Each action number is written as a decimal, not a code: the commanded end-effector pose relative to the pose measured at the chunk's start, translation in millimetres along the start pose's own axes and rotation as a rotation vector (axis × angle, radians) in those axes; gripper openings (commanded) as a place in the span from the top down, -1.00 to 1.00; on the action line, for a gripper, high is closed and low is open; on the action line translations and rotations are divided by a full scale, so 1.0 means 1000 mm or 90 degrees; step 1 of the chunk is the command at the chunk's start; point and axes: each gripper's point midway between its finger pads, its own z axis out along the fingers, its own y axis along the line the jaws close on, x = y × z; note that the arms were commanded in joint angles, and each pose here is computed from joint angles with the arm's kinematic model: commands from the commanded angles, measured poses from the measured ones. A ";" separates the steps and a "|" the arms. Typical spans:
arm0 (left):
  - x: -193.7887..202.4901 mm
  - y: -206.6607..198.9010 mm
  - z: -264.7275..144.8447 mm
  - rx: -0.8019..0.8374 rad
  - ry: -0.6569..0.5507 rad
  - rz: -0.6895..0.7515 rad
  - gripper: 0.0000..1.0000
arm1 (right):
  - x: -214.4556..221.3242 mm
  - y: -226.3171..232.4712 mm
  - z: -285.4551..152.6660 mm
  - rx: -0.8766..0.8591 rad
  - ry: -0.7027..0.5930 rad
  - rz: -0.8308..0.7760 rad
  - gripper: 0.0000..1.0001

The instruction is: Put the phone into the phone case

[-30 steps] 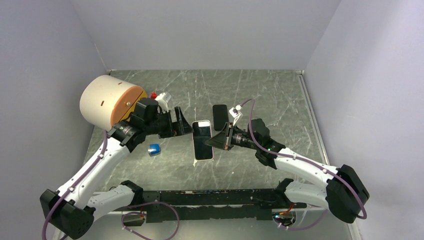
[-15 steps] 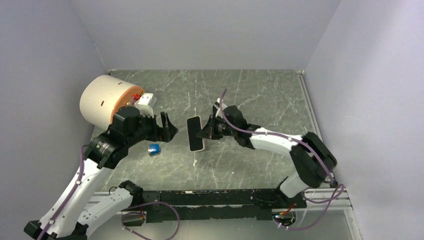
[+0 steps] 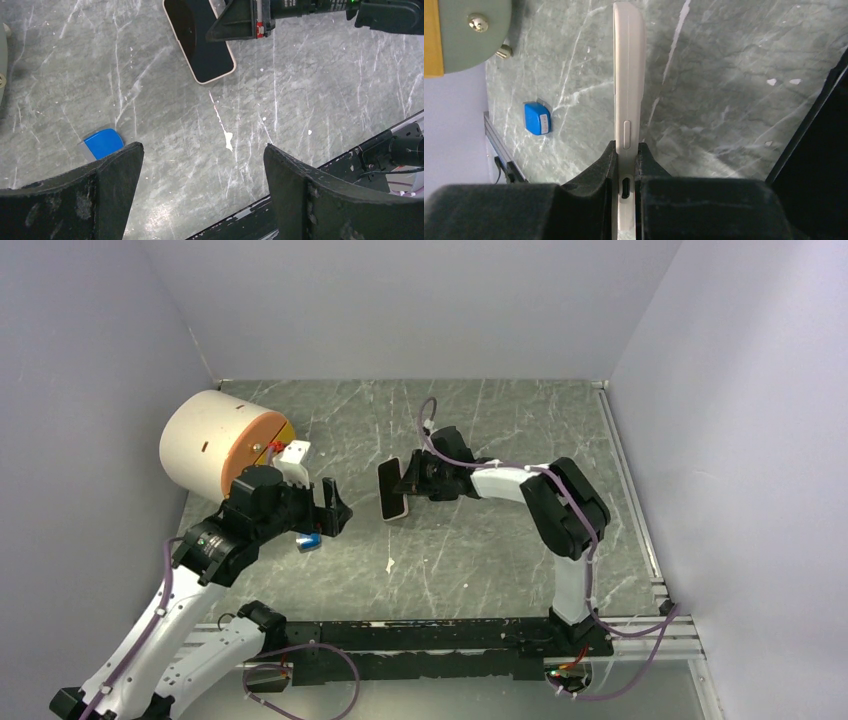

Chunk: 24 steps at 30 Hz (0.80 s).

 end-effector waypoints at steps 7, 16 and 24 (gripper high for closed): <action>-0.019 0.002 -0.008 -0.010 -0.056 0.016 -0.88 | -0.045 -0.024 0.008 0.027 -0.011 -0.027 0.67; -0.019 0.004 -0.007 -0.016 -0.055 0.016 -0.88 | -0.054 -0.034 -0.002 0.068 -0.015 -0.009 0.40; -0.019 0.003 -0.007 -0.014 -0.055 0.013 -0.88 | -0.066 -0.018 -0.036 0.086 -0.033 -0.036 -0.04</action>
